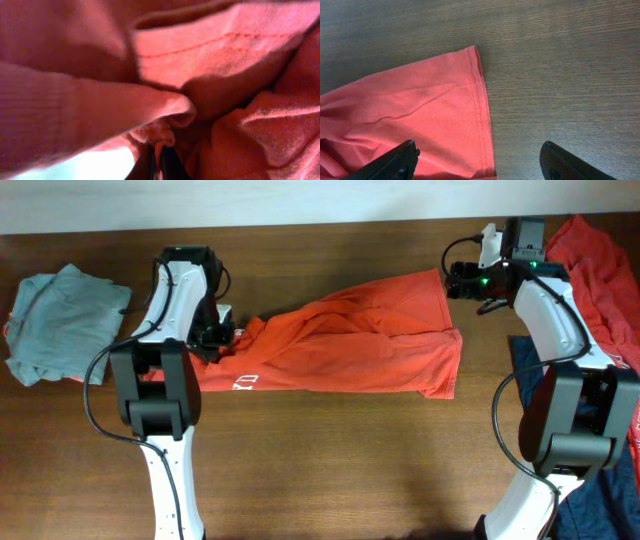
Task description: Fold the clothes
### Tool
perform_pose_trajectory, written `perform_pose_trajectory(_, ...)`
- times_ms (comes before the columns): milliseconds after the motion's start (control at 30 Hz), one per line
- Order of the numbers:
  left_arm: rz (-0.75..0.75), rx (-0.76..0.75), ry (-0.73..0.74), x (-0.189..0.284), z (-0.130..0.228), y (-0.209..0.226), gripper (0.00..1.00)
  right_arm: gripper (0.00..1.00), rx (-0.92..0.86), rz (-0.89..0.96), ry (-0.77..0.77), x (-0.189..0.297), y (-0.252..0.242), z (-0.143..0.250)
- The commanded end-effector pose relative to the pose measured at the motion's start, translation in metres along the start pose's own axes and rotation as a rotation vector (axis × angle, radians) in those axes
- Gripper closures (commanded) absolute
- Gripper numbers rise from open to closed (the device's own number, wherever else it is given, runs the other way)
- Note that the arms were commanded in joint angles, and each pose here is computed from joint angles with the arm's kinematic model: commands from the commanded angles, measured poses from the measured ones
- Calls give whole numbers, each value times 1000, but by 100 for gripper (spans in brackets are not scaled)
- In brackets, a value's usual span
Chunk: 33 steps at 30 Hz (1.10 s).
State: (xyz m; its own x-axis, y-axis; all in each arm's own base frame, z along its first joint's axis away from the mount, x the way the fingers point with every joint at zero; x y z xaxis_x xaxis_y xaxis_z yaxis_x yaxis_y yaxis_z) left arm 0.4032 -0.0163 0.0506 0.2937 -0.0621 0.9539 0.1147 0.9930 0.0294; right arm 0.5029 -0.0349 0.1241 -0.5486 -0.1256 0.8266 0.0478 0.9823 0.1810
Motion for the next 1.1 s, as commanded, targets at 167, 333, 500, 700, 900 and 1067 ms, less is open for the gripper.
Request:
perform_pose_trajectory(167, 3, -54, -392, 109, -32, -9, 82, 17, 19, 6, -18, 2, 4, -7)
perform_pose_trajectory(333, 42, -138, -386, 98, -41, -27, 73, 17, 19, 6, -18, 2, 4, -7)
perform_pose_trajectory(500, 41, -141, -305, 74, -42, -27, 81, 17, 19, 6, -17, 2, 4, -7)
perform_pose_trajectory(700, 44, -69, -279, 56, -49, 2, 83, 17, 19, 6, -18, 2, 4, -7)
perform_pose_trajectory(900, 2, -31, -308, 56, -56, 24, 83, 17, 19, 6, -18, 2, 4, -7)
perform_pose_trajectory(1067, -6, -72, -331, 58, -62, 10, 83, 16, 20, 7, -19, 2, 4, -7)
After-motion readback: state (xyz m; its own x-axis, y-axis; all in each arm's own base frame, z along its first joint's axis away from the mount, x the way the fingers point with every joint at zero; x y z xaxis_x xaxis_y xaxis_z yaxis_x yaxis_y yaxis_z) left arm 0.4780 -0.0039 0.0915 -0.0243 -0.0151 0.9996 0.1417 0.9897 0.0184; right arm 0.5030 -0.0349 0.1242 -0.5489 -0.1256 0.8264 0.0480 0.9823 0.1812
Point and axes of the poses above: each gripper's point midway between its finger pads, its own x axis back along the fingers, its own y axis along the line the jaws close on, z = x × y, the point moved 2 cm from there along x, back along the fingers, and after that the axes turned 1 degree about -x, right-handed, at the moved point
